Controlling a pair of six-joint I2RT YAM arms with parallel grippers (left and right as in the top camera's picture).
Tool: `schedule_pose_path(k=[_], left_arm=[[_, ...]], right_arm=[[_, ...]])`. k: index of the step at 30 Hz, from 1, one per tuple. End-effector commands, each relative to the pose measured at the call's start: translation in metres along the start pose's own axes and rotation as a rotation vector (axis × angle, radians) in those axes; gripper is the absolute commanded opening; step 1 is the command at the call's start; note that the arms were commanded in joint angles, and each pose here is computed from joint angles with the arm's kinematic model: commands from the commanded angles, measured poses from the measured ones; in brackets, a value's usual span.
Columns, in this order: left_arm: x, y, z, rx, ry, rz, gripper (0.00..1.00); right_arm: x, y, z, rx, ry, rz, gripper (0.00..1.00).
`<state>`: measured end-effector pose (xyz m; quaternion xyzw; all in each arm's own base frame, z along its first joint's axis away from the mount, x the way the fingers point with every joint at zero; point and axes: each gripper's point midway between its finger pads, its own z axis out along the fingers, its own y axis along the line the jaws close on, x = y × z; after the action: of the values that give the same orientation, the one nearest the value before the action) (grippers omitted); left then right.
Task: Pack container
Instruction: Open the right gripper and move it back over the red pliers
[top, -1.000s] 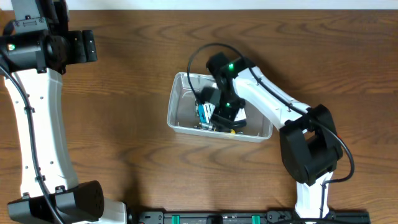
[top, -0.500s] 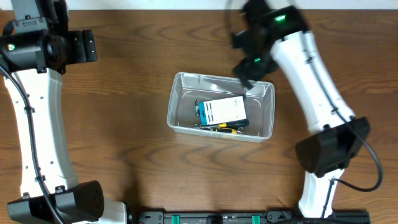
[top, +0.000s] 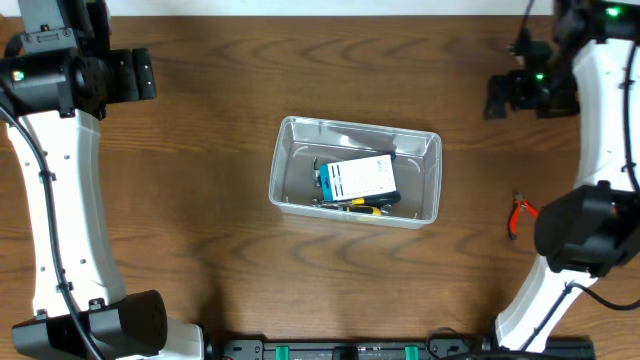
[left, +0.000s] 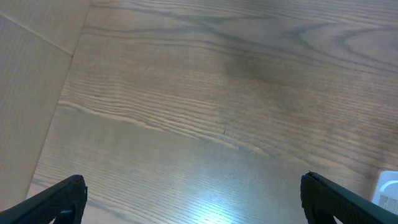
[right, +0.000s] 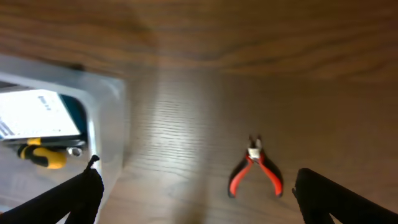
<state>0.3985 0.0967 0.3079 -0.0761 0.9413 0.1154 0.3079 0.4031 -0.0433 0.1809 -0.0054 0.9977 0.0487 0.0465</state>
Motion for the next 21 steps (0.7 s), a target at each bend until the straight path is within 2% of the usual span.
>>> schedule_pose_path(k=[1,12,16,21], left_arm=[[-0.003,0.004,-0.006,-0.009,-0.015,-0.012,0.98],[-0.003,0.004,-0.006,-0.009,-0.016,-0.012,0.98],[-0.003,0.004,-0.006,-0.009,-0.016,-0.012,0.98],[-0.003,0.004,-0.006,-0.009,-0.016,-0.012,0.98]], right_arm=[[0.0,-0.005,0.0,0.015,-0.006,0.006,0.99],[-0.016,-0.02,-0.004,0.107,-0.152,0.006,0.99],[0.002,-0.019,0.001,0.121,-0.224,0.011,0.99],[0.046,-0.014,0.029,0.122,-0.25,0.041,0.99]])
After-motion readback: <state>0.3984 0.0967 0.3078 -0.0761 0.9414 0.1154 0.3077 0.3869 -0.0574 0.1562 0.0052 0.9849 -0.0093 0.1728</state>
